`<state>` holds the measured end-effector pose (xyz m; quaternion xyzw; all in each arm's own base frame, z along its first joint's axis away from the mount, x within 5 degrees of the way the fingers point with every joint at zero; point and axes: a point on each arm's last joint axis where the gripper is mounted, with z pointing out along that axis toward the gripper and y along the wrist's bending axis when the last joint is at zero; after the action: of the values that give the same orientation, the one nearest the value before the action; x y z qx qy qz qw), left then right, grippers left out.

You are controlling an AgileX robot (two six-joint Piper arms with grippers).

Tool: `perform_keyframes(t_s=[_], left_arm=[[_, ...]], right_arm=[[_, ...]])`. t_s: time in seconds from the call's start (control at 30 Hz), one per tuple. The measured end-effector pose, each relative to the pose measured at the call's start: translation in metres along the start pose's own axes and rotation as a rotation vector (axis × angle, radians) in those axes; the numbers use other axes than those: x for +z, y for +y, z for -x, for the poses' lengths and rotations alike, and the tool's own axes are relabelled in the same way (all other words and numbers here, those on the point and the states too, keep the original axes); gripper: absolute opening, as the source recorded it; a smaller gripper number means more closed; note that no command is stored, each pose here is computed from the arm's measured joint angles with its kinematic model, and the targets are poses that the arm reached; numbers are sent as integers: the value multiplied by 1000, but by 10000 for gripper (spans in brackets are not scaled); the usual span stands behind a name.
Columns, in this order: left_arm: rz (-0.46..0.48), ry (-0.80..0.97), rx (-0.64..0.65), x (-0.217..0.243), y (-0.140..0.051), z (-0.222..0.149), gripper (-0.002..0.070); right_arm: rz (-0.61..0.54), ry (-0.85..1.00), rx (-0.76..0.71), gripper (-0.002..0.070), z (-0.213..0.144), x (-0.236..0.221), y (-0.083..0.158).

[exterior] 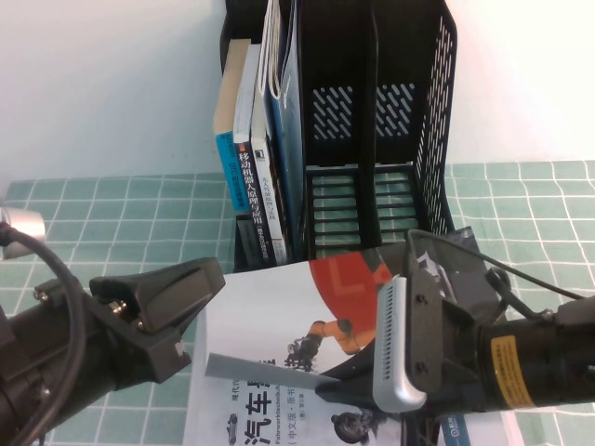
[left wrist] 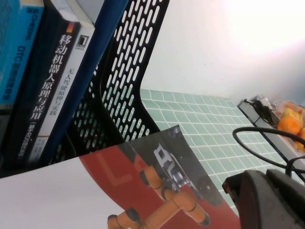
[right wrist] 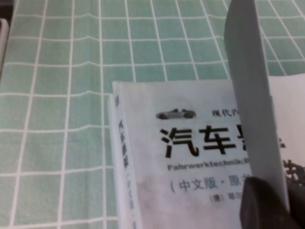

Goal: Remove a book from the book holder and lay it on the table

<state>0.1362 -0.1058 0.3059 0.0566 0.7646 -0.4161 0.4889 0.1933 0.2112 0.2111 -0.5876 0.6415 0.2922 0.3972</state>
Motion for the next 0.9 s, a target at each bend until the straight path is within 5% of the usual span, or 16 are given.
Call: perform_keyframes(t_s=[0.13, 0.37, 0.5, 0.7, 0.77, 0.9], left_arm=[[0, 1, 2, 0, 0, 0, -3], [-6, 3, 2, 0, -1, 0, -3], [-25, 12, 2, 0, -2, -1, -3], [-56, 26, 2, 0, -5, -2, -3], [-71, 33, 3, 0, -6, -3, -3], [-85, 40, 3, 0, -8, -4, -3]], right_arm=[[41, -16, 15, 97, -4, 7, 1], [73, -37, 78, 458, -8, 14, 2], [109, -94, 105, 516, -1, 13, 5], [211, -268, 39, 496, 34, 1, 8], [186, -309, -11, 413, 50, -5, 3], [8, -341, -193, 138, 86, -27, -12]])
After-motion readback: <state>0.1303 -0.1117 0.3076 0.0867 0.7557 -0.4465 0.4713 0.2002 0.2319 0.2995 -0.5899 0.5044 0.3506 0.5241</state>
